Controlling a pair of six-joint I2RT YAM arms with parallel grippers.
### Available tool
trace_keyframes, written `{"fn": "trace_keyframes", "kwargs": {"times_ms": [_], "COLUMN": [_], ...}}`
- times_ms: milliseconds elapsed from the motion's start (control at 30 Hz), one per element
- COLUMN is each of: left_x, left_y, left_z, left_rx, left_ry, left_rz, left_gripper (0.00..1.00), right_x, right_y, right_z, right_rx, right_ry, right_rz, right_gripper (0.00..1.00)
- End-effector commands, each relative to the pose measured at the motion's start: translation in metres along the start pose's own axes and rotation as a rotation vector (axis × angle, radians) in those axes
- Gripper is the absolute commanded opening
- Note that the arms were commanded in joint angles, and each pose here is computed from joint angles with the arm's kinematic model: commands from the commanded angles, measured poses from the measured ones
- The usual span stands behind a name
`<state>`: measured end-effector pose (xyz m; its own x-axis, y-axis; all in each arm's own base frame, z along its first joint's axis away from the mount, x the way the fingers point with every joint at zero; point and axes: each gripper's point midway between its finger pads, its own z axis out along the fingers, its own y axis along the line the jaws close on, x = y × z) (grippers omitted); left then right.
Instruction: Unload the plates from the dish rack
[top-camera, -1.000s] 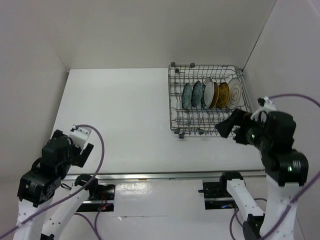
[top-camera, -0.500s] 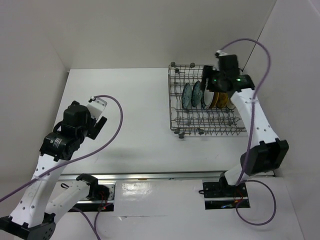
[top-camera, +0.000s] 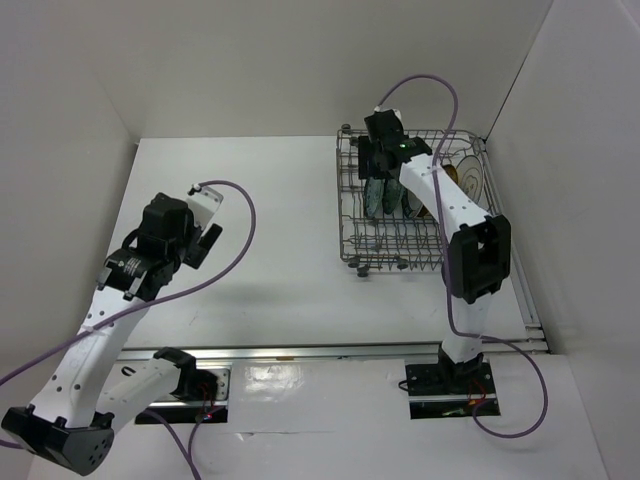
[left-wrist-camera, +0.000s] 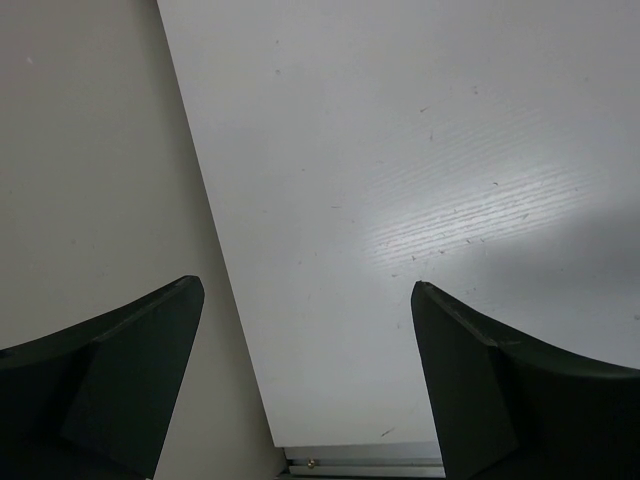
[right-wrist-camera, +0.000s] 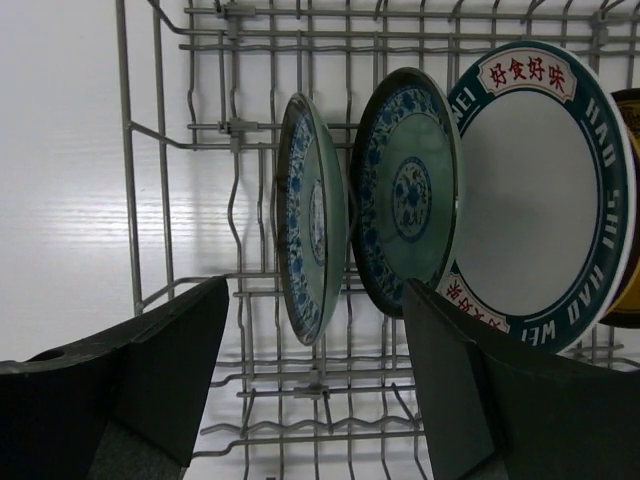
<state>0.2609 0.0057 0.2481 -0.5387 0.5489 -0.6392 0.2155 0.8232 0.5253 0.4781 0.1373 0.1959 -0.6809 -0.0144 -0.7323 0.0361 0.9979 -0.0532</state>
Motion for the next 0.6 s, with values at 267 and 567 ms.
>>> {"fn": "trace_keyframes", "kwargs": {"times_ms": [267, 567], "left_x": [-0.005, -0.002], "left_y": [-0.001, -0.003], "left_z": [0.008, 0.005], "left_rx": [-0.022, -0.012], "left_ry": [-0.016, -0.021], "left_rz": [-0.041, -0.051], "left_gripper": [1.00, 1.00], "right_x": [0.019, 0.021], "right_y": [0.003, -0.005], "right_z": [0.052, 0.057], "right_rx": [0.069, 0.121], "right_ry": [0.063, 0.075], "right_rz": [0.046, 0.020], "right_gripper": [0.58, 0.26]}}
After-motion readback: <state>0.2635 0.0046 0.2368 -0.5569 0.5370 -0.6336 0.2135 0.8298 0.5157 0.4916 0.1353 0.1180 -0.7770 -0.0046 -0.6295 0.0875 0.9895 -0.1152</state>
